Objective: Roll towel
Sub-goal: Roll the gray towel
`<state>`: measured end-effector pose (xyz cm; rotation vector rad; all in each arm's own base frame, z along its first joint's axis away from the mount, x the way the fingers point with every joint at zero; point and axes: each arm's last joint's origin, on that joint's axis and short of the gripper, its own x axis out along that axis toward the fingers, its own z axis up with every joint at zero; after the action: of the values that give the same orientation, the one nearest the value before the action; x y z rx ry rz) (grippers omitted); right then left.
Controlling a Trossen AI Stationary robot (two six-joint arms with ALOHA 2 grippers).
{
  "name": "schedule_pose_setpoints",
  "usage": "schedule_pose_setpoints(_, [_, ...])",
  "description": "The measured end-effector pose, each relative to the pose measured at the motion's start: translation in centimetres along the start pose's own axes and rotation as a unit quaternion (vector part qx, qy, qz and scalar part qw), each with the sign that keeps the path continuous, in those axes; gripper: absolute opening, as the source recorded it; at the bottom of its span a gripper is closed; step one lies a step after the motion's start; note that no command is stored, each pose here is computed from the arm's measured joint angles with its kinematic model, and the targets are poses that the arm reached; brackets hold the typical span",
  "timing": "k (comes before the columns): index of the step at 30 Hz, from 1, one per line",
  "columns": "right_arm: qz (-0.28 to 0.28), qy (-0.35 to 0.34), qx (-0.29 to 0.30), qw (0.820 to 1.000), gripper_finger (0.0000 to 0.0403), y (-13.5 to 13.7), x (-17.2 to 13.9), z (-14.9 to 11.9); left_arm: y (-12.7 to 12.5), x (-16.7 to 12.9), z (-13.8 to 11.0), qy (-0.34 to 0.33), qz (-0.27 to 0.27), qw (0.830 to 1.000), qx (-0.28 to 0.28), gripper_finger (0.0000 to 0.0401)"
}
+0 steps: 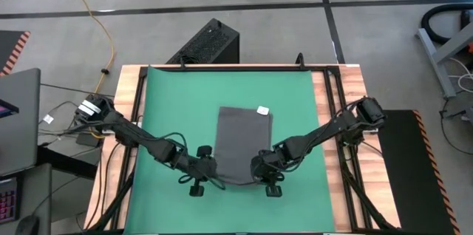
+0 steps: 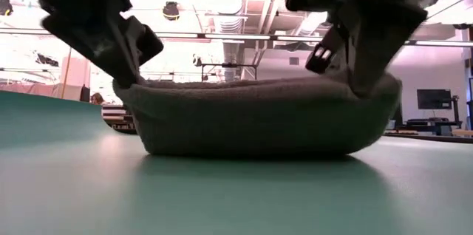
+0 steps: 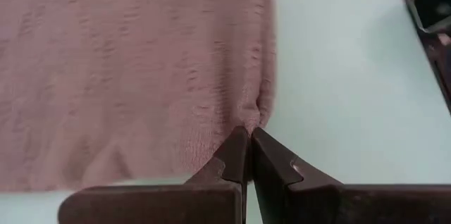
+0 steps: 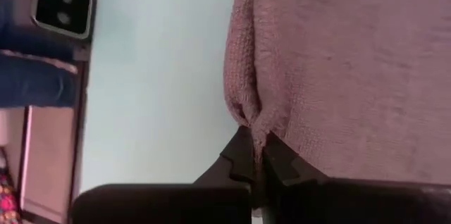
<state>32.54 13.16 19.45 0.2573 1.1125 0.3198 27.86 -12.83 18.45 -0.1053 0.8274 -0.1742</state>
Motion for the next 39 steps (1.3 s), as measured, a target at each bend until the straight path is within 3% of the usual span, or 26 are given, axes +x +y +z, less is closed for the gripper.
schedule_pose_setpoints(13, [-0.036,0.018,0.086,0.996,0.0016,-1.8,-0.7,0.0,4.4,0.2,1.4,-0.004,0.0,0.996,-0.093,0.0])
schedule_pose_setpoints(20, [-0.086,0.036,0.092,0.991,0.0016,-2.3,-0.5,-0.6,5.0,0.4,0.8,0.032,0.012,0.995,-0.093,0.0])
schedule_pose_setpoints(34, [-0.14,0.028,0.088,0.986,0.0016,-2.8,-0.4,-0.9,5.5,1.8,-0.1,0.022,0.036,0.995,-0.088,0.0])
schedule_pose_setpoints(39, [-0.162,0.06,0.092,0.981,0.0016,-3.5,1.3,-1.4,5.6,2.3,-0.6,0.038,0.045,0.994,-0.091,0.0])
